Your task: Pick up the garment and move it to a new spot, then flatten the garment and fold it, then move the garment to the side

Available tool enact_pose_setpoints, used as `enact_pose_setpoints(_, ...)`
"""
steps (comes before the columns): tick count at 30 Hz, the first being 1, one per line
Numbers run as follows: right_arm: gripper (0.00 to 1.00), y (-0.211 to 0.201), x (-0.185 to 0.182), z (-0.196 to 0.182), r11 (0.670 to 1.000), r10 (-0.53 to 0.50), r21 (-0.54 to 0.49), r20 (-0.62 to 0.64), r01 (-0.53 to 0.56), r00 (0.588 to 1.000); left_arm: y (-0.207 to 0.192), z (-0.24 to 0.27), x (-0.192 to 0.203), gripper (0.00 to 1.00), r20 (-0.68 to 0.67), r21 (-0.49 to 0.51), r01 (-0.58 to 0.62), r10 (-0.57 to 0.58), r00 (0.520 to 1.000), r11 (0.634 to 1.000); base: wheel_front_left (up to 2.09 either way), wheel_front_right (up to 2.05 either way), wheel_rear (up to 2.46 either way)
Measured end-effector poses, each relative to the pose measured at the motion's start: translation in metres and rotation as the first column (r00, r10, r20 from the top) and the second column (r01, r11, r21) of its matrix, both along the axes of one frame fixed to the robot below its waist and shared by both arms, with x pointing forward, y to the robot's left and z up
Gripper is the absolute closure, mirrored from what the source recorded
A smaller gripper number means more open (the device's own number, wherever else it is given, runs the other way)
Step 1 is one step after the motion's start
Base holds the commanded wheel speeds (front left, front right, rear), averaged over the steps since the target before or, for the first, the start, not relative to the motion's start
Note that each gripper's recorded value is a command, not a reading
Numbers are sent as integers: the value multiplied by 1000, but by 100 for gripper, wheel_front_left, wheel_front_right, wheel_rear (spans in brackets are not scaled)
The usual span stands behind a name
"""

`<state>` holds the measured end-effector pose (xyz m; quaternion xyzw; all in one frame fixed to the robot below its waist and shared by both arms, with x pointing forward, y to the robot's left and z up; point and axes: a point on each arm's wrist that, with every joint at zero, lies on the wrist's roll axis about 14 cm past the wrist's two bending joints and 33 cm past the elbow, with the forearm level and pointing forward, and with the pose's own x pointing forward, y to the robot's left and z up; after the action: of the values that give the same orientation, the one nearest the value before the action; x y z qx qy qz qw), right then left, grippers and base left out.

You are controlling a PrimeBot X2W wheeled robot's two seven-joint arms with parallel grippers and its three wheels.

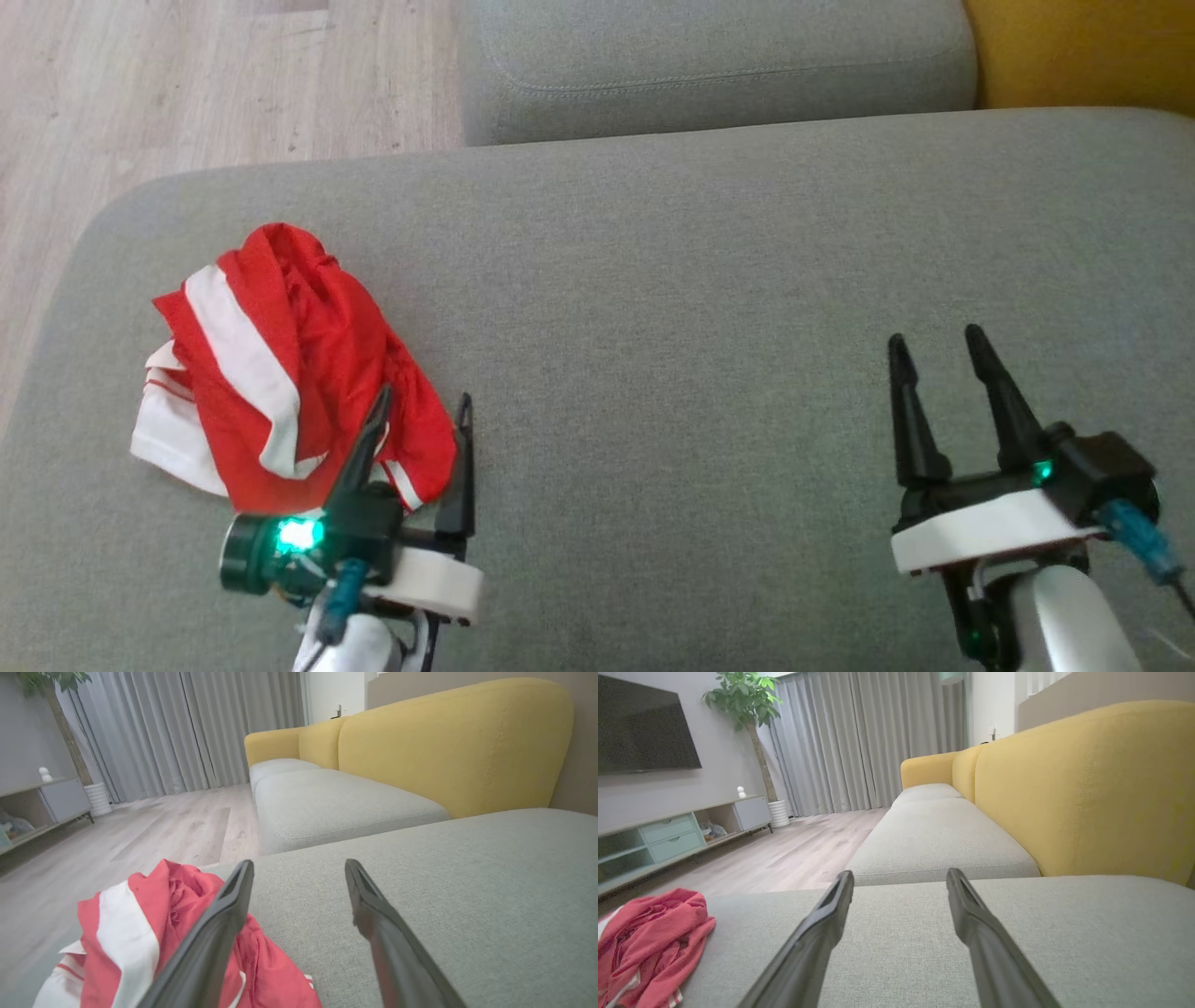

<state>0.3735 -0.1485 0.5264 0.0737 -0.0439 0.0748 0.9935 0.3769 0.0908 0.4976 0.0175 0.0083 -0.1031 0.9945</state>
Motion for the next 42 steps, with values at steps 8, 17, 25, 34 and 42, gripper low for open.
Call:
enact_pose_setpoints(8, 0, 15, -2, 7, 986, 49, -161, 49, -40, 998, -10, 1, -3, 0, 46, 83, 35, -39, 998, 996, 0, 0, 0)
enact_pose_setpoints(17, 0, 10, -2, 13, 1000, 26, -19, 70, -25, 997, -7, 24, 1, 0, 94, -43, 8, -4, 996, 999, 0, 0, 0)
enact_pose_setpoints(25, 0, 4, -3, -1, 999, 6, 50, 33, -7, 999, -8, 22, -5, 0, 103, -65, 24, -17, 995, 998, 0, 0, 0)
enact_pose_setpoints(34, 0, 4, -4, -12, 999, 6, 38, 7, -6, 1000, -13, 9, -6, 0, 71, -71, 61, -56, 996, 996, 0, 0, 0)
enact_pose_setpoints(42, 0, 5, -4, -12, 999, 9, 39, 5, -9, 1000, -10, 13, -3, 0, 86, -72, 55, -49, 995, 996, 0, 0, 0)
